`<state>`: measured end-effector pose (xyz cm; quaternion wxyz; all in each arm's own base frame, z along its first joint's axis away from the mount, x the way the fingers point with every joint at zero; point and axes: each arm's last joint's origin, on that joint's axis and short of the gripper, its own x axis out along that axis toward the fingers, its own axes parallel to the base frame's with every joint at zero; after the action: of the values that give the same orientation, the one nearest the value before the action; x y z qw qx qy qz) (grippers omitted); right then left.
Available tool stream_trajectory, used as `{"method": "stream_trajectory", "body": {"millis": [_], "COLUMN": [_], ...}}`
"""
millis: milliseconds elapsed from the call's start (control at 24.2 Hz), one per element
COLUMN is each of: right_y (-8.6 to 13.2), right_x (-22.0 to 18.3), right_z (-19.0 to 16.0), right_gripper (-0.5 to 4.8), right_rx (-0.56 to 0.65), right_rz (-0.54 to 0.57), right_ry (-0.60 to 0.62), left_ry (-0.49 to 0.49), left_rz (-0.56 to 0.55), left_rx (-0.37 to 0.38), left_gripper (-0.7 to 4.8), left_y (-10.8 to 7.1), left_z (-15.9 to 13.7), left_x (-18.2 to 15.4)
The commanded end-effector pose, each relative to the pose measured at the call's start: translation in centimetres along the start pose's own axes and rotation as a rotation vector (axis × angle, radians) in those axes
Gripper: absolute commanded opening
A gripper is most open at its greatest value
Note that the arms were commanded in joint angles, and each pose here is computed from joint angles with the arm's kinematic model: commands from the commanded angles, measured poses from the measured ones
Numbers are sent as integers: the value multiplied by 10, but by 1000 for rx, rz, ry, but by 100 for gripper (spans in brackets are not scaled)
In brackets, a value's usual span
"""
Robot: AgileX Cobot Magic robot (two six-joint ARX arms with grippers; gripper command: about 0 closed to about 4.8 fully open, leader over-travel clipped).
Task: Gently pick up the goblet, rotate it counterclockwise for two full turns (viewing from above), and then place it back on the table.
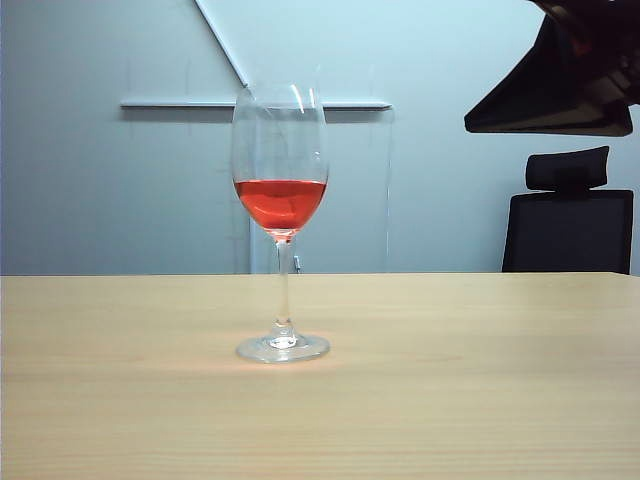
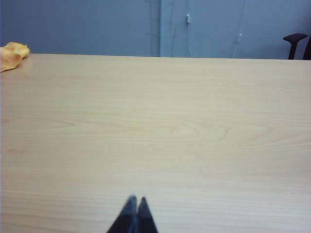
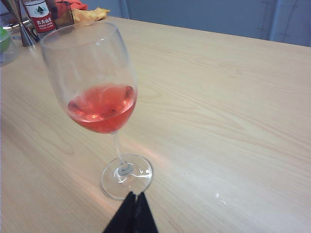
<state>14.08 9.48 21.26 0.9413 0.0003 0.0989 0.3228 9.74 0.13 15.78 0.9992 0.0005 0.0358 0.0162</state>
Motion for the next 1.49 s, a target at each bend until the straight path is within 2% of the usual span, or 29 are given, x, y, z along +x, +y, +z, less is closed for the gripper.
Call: {"method": "stream_trajectory", "body": {"millis": [41, 371, 454, 495, 536, 784, 1073, 1485], "right_y": [1, -7, -15, -17, -23, -39, -47, -48], "right_x": [-2, -43, -62, -68, -78, -88, -86, -83], "right_z": [3, 19, 20, 18, 13, -15, -41, -50], "right_gripper": [-6, -6, -6, -6, -6, -6, -6, -6], "right_rx": [1, 2, 5, 4, 1, -9, -22, -4], "right_rz": [3, -140, -235, -269, -349, -508, -552, -580], "right_ry": [-20, -173, -237, -263, -312, -351, -373, -343], "left_ry": [-7, -7, -7, -7, -7, -7, -6, -5], "left_rz": [-3, -3, -3, -3, -3, -3, -3, -3], "left_rx": [0, 0, 0, 0, 0, 0, 0, 0], "left_gripper": [-5, -5, -5, -5, -5, -5, -5, -5], "left_y": [0, 0, 0, 0, 0, 0, 0, 0], "left_z": [2, 2, 2, 2, 2, 2, 2, 1], "left_x": [0, 0, 0, 0, 0, 0, 0, 0]}}
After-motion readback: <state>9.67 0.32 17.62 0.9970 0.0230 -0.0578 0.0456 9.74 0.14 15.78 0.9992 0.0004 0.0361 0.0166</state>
